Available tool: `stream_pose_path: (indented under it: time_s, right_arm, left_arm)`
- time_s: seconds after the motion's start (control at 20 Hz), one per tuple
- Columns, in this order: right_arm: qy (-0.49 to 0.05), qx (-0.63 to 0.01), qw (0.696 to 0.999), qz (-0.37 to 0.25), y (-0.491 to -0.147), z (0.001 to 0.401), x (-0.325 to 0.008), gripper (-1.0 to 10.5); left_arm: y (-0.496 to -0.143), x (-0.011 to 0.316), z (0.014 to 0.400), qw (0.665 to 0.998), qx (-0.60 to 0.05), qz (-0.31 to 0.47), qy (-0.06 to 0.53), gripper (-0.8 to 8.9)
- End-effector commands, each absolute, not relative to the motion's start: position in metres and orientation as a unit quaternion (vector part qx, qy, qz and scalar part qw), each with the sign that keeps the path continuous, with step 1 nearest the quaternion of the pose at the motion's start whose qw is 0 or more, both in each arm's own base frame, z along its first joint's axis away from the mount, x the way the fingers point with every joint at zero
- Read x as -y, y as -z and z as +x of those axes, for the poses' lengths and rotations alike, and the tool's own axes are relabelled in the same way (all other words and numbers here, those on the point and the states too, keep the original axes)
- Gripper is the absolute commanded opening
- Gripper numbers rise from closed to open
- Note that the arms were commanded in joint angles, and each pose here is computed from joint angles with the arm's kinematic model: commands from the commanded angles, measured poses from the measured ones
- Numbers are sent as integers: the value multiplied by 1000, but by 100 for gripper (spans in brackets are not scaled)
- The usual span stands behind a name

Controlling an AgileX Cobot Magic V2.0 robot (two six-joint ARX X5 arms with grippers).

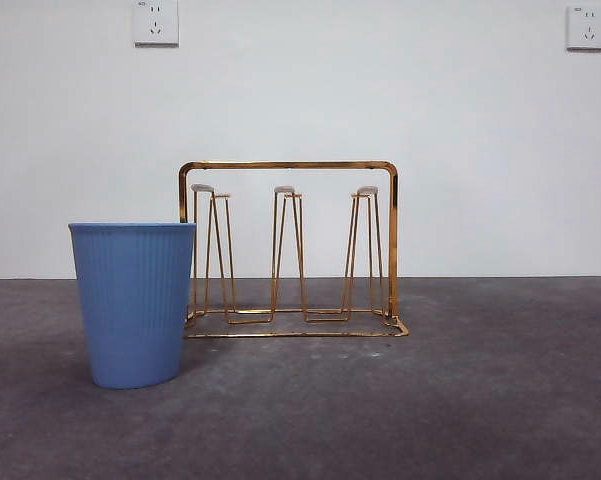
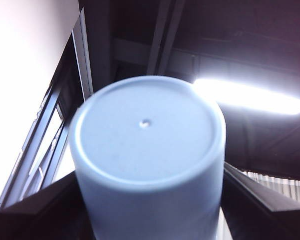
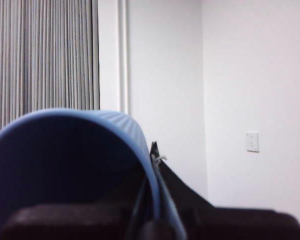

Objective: Pick up cup 1,put cup 1 in the cup rack,pick up cup 2,put cup 2 in the cup rack

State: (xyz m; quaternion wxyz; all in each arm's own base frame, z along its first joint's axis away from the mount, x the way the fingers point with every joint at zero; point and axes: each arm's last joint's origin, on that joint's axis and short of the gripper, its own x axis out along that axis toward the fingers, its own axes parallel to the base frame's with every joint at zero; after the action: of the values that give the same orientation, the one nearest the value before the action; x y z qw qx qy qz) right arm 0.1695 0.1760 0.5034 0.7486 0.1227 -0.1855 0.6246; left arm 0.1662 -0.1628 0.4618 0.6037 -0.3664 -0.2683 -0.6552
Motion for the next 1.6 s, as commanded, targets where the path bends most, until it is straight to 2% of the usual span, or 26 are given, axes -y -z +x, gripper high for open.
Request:
stream_pose_path:
  time_s: [0.05, 0.1, 0.2, 0.3, 0.5, 0.65, 0.85, 1.0, 1.15, 1.4, 1.6]
  right_arm:
    - [-632, 180, 743, 126, -503, 168, -175, 224]
    - [-632, 179, 744, 126, -504, 165, -173, 261]
    - [-627, 167, 751, 120, -505, 160, -166, 260]
    - [-611, 153, 770, 100, -506, 153, -154, 259]
    - [-549, 100, 830, 21, -499, 124, -121, 257]
    - [-441, 44, 895, -42, -488, 95, -88, 252]
    - [-338, -6, 938, -74, -476, 62, -51, 252]
    - [-305, -6, 949, -75, -474, 46, -36, 252]
    - [-295, -1, 953, -74, -473, 39, -29, 252]
    - [-295, -13, 952, -78, -470, 37, -27, 252]
    - [-296, -31, 951, -86, -467, 38, -28, 252]
  left_arm:
    - [-463, 162, 165, 599, 266, -369, 659, -8]
    - [-464, 161, 164, 598, 267, -369, 659, -8]
    - [-465, 159, 163, 598, 270, -367, 659, -8]
    - [-466, 156, 164, 601, 273, -365, 657, -8]
    - [-465, 155, 168, 626, 239, -357, 651, -8]
    - [-459, 159, 174, 679, 193, -329, 627, -7]
    - [-434, 183, 176, 781, 81, -277, 554, -6]
    - [-415, 203, 170, 840, 20, -230, 490, -7]
    - [-399, 221, 162, 881, -16, -188, 435, -6]
    - [-379, 241, 155, 925, -46, -139, 350, -6]
    - [-366, 255, 159, 940, -62, -114, 317, -6]
